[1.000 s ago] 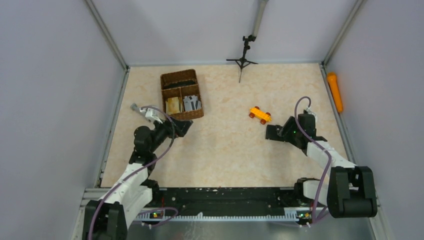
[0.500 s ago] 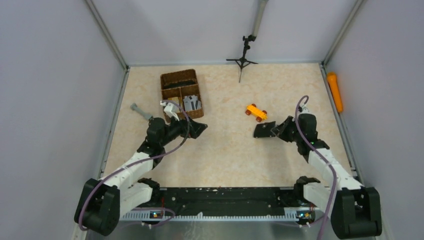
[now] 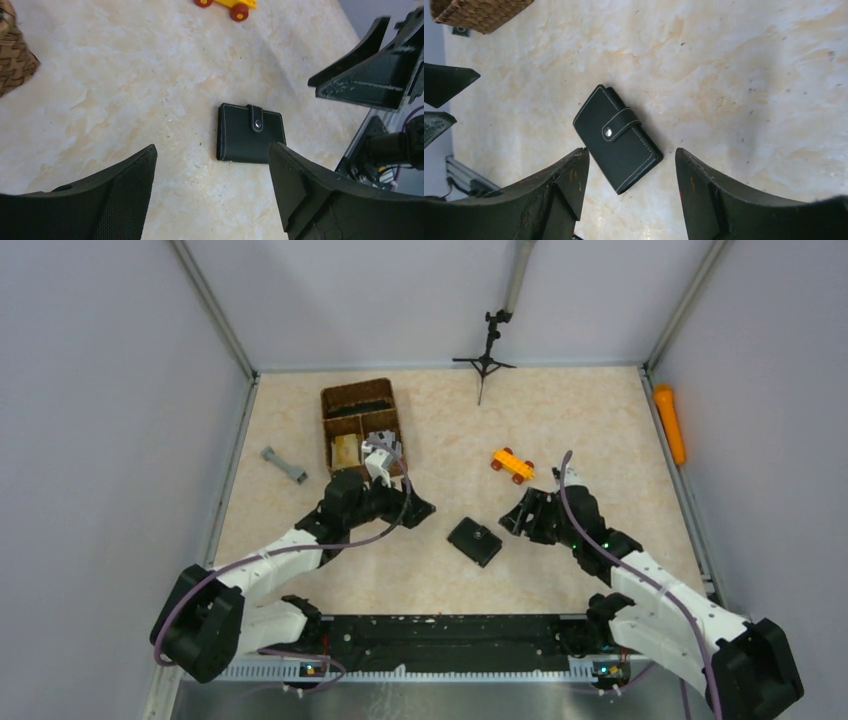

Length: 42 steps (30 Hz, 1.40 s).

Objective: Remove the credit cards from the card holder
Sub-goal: Move the card holder to the center of the board, then open the card holder at the center of the board.

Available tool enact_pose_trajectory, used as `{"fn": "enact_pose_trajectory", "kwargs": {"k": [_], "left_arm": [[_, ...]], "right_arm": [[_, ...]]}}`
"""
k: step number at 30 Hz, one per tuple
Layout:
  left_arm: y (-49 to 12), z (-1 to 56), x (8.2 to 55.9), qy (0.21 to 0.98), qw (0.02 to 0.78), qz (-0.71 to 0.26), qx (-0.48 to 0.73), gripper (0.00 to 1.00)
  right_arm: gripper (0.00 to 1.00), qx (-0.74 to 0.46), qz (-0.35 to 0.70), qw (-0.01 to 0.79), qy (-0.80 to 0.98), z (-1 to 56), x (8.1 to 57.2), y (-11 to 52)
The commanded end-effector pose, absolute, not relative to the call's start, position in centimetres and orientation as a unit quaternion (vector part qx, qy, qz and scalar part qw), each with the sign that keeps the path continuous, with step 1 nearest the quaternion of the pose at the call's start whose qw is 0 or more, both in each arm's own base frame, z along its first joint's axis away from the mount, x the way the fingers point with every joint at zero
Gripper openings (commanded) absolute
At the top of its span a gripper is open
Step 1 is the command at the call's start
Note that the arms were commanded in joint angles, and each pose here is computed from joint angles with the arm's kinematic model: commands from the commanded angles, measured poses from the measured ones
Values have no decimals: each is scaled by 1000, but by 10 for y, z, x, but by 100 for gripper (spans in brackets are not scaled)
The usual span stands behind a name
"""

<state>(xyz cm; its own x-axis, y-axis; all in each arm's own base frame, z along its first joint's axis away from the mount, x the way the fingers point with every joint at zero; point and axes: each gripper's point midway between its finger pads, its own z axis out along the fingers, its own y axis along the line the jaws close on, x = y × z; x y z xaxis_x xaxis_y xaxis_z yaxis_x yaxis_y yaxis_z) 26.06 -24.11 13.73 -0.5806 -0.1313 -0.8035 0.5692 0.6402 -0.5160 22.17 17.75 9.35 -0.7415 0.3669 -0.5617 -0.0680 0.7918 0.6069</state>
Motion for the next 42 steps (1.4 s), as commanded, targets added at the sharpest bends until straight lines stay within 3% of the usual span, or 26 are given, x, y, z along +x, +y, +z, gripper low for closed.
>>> {"fn": "enact_pose_trajectory", "kwargs": {"k": [1,6,9,18,23,27,31,42], "left_arm": [[-254,135,255,807,427,-368,178,82],[-262,107,221,818,381,-366,228,78],[-269,106,206,812,355,-395,242,74],[-281,88,207,831,300,-398,246,68],[-281,77,212,845,286,-384,240,67],[-282,71,212,850,273,-383,238,67],[-282,71,212,851,272,-381,238,66],[-286,59,211,857,249,-384,237,67]], "right_arm": [[66,52,255,416,872,116,238,159],[65,-37,263,403,876,114,241,177],[57,-60,268,369,888,98,241,187],[48,-82,316,315,891,72,228,210],[47,-83,324,310,890,66,217,224],[54,-82,292,312,900,58,213,228],[68,-75,258,333,904,56,219,219],[73,-84,210,329,917,34,214,207]]}}
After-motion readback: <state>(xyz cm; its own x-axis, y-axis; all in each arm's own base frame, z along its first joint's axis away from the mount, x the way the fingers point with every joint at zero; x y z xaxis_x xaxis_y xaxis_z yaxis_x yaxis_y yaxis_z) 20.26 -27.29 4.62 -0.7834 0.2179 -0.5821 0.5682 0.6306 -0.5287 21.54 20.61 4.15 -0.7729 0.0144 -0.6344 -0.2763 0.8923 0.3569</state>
